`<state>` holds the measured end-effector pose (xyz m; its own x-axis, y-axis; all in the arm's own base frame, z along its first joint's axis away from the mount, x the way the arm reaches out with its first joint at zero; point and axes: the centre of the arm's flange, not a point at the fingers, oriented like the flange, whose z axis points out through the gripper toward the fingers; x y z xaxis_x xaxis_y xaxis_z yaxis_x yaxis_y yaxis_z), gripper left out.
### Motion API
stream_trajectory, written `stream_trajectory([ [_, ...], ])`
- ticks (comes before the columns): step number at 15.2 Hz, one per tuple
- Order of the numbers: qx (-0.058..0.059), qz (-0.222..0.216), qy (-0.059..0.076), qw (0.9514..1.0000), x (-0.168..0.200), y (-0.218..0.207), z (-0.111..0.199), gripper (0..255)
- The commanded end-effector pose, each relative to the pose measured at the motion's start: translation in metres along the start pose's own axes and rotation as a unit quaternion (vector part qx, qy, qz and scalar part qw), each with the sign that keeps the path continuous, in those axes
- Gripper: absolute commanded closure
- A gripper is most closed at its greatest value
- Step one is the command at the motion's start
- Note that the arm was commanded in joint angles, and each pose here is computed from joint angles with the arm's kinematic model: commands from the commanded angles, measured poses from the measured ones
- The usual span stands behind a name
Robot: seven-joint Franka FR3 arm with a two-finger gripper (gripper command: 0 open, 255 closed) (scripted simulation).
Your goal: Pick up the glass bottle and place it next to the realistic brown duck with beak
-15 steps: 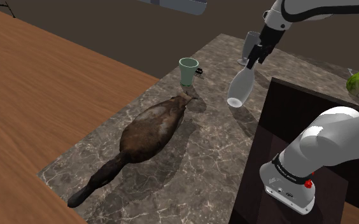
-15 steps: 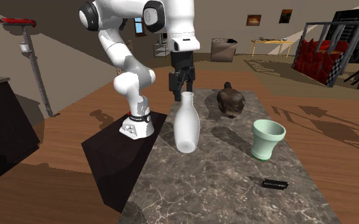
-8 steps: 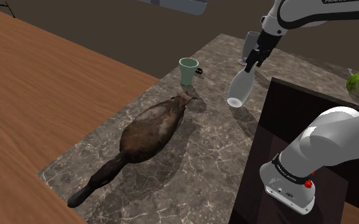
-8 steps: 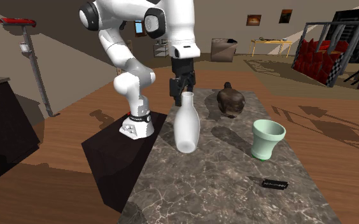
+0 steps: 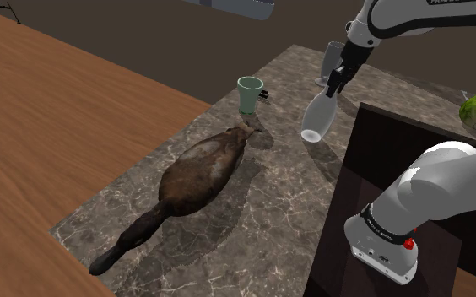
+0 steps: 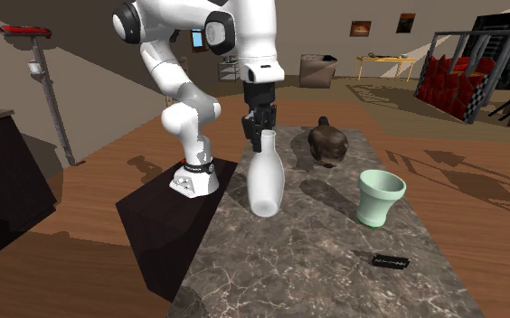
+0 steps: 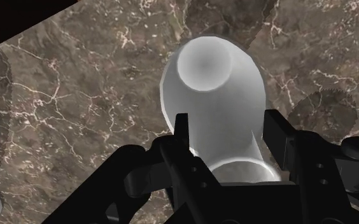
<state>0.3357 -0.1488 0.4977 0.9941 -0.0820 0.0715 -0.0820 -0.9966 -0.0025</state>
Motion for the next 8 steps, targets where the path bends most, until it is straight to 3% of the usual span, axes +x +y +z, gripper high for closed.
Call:
stream_trajectory([
  [1, 0.000, 0.000, 0.000, 1.0000, 0.000, 0.000, 0.000, 255],
  [8, 0.000, 0.000, 0.000, 1.0000, 0.001, 0.000, -0.016, 255],
])
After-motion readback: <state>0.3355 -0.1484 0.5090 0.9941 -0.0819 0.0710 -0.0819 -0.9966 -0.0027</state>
